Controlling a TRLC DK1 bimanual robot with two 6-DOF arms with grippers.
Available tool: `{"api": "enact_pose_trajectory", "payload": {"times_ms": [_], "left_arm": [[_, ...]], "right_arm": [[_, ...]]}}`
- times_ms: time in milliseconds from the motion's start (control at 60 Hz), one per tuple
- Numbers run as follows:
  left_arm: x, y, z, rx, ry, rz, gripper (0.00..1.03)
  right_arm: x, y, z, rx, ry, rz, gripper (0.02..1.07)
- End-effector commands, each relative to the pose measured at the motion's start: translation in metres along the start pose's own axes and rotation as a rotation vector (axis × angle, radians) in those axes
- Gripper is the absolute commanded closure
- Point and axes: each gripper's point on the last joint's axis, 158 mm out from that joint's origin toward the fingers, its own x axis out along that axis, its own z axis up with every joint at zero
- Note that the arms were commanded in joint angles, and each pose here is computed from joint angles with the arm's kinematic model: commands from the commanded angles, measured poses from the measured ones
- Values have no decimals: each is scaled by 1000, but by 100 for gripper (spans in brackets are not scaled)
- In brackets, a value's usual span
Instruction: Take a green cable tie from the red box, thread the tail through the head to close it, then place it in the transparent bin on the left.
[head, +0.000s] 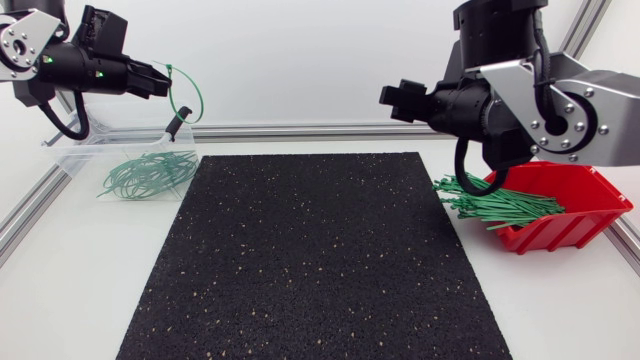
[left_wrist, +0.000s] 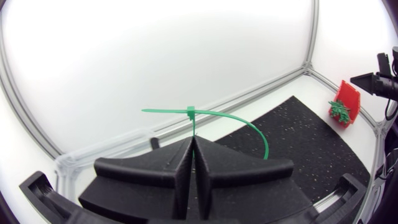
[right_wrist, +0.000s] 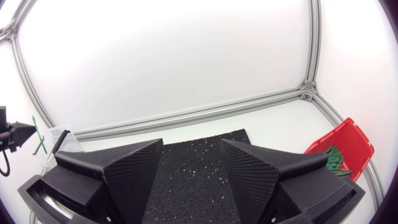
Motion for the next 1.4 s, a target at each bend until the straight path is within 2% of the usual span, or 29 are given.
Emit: {"api": "enact_pose_trajectory", "payload": {"times_ms": [0,83,183,617,667,683,700,717,750,767,983,1200,1383], "left_arm": [[-23,38,36,59,-61,118,100],[-28,79,41,56,-50,221,100],[-25,113,34,42,-22,275,100],[1,170,-13,17,71,389,96],[1,176,-18,19,91,417,85],[2,179,-21,25,104,434,70],[2,180,-22,25,107,440,60],[4,180,-23,26,112,443,41],[5,181,-25,24,120,444,12],[7,180,-26,28,121,442,1],[2,171,-29,26,153,421,3],[-37,159,-4,38,100,444,4],[-63,143,-3,19,81,450,4]], "right_arm": [[-4,-14,8,-56,-42,-24,38],[-13,-19,20,-72,-82,-22,38],[-23,-28,31,-99,-131,-26,39],[-76,-74,65,-117,-300,-51,39],[-81,-79,65,-121,-305,-57,39],[-85,-81,65,-125,-309,-57,39],[-88,-83,66,-126,-314,-57,39],[-90,-84,65,-129,-314,-59,39],[-95,-85,65,-131,-316,-58,39],[-97,-86,65,-135,-318,-58,39],[-126,-92,69,-141,-359,-54,39],[-145,-102,70,-126,-396,-58,39],[-151,-118,67,-101,-415,-66,39]]}}
